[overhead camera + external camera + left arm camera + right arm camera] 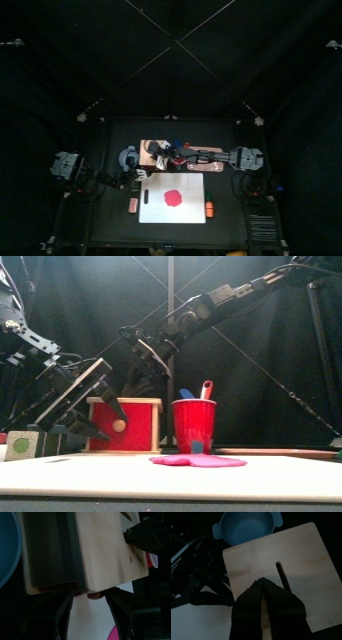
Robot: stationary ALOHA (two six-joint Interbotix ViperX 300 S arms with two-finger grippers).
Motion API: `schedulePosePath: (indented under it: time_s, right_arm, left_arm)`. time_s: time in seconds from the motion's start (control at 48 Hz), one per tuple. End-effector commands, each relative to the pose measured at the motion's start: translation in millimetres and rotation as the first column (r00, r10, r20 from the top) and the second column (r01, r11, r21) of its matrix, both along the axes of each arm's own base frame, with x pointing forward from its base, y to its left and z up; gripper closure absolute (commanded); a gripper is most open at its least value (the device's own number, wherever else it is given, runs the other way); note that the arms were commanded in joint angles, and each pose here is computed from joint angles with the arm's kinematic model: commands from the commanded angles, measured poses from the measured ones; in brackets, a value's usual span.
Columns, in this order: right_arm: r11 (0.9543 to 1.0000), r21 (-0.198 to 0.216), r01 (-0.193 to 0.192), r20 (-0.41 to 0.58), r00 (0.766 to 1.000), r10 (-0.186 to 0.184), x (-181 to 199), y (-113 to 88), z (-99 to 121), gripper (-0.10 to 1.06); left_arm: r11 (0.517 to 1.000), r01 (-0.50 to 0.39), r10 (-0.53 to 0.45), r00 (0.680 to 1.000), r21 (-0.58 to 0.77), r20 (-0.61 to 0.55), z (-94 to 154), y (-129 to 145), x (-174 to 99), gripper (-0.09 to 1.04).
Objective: Get the cutter from the drawer then cut the dough then place the extra dough in the bowl
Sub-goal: Open the drawer
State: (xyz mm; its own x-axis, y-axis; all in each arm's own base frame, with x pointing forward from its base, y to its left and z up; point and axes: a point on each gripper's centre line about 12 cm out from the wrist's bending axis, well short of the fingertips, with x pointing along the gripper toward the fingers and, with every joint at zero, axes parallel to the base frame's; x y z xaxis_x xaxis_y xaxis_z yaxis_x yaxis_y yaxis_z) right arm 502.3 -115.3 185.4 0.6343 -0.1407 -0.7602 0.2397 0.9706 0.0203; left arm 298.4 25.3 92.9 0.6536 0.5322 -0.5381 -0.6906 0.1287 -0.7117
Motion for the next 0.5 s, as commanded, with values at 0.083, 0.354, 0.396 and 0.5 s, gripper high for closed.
schedulePosePath:
  time_s: [0.083, 0.354, 0.396, 0.5]
  right_arm:
    - [0.9999, 0.010, -0.004, -0.031, 1.000, 0.005, -1.4, 3.7, -6.6, 0.94]
    - [0.9999, 0.012, -0.005, -0.034, 0.999, 0.006, -1.0, 4.5, -8.2, 0.94]
    - [0.9999, 0.011, -0.006, -0.035, 0.999, 0.006, -1.0, 4.4, -9.0, 0.94]
    - [0.9999, 0.009, -0.007, -0.036, 0.999, 0.007, -1.0, 4.3, -9.0, 0.94]
  left_arm:
    - [1.000, 0.024, -0.024, 1.000, -0.001, 0.020, 6.3, -2.4, 7.3, 0.17]
    - [0.999, 0.034, -0.034, 0.999, -0.010, 0.011, 4.0, -3.4, 7.1, 0.30]
    - [0.999, 0.035, -0.035, 0.999, -0.009, 0.011, 4.1, -3.7, 7.1, 0.32]
    - [0.999, 0.034, -0.034, 0.999, -0.012, 0.010, 3.8, -3.4, 7.0, 0.35]
